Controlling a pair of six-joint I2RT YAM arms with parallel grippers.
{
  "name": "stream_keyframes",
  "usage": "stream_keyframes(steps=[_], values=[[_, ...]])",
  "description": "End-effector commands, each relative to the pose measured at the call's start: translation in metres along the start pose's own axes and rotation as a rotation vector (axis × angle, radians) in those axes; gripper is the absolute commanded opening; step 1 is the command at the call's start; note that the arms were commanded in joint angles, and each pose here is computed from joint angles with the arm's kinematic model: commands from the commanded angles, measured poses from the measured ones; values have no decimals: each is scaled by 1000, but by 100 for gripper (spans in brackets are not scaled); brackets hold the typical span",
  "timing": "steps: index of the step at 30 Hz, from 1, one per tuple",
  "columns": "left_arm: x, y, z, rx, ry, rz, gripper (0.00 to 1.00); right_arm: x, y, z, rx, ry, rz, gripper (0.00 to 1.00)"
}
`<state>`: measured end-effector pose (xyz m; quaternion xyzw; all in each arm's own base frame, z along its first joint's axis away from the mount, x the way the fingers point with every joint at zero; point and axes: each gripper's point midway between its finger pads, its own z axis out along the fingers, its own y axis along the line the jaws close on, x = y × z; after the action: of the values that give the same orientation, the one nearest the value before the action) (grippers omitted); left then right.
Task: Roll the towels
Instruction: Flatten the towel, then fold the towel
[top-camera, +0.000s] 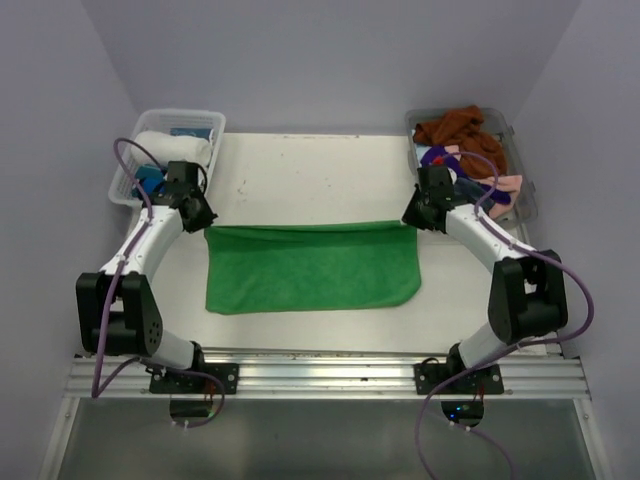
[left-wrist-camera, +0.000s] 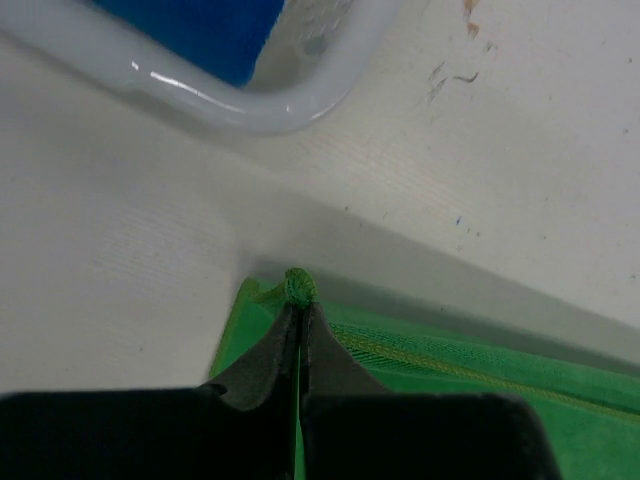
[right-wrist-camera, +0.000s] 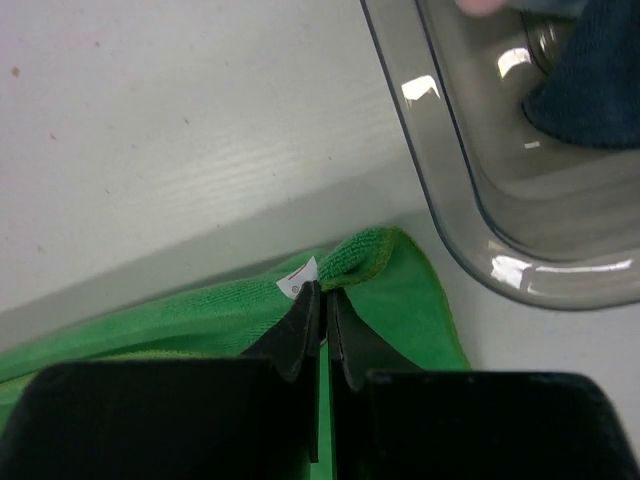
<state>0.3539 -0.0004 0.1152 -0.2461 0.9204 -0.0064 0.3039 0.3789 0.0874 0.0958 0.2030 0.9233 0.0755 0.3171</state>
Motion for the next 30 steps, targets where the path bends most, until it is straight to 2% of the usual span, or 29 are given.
stream_keyframes(steps=[1, 6, 11, 14, 18, 30], values=[[-41, -14, 6, 31, -94, -55, 0, -49, 23, 2, -39, -138, 2, 0], [-49, -24, 7, 60, -92, -46, 0, -58, 32, 0, -66, -142, 2, 0], [-44, -16, -4, 91, -89, -51, 0, -35, 20, -15, -72, -100, -10, 0], [-26, -13, -17, 124, -61, -46, 0, -2, 1, -23, -60, -44, -15, 0], [0, -4, -33, 146, -40, -39, 0, 18, -17, -42, -40, -20, -29, 0], [59, 16, -45, 200, -32, -68, 0, 54, -43, -62, -16, 26, -24, 0]])
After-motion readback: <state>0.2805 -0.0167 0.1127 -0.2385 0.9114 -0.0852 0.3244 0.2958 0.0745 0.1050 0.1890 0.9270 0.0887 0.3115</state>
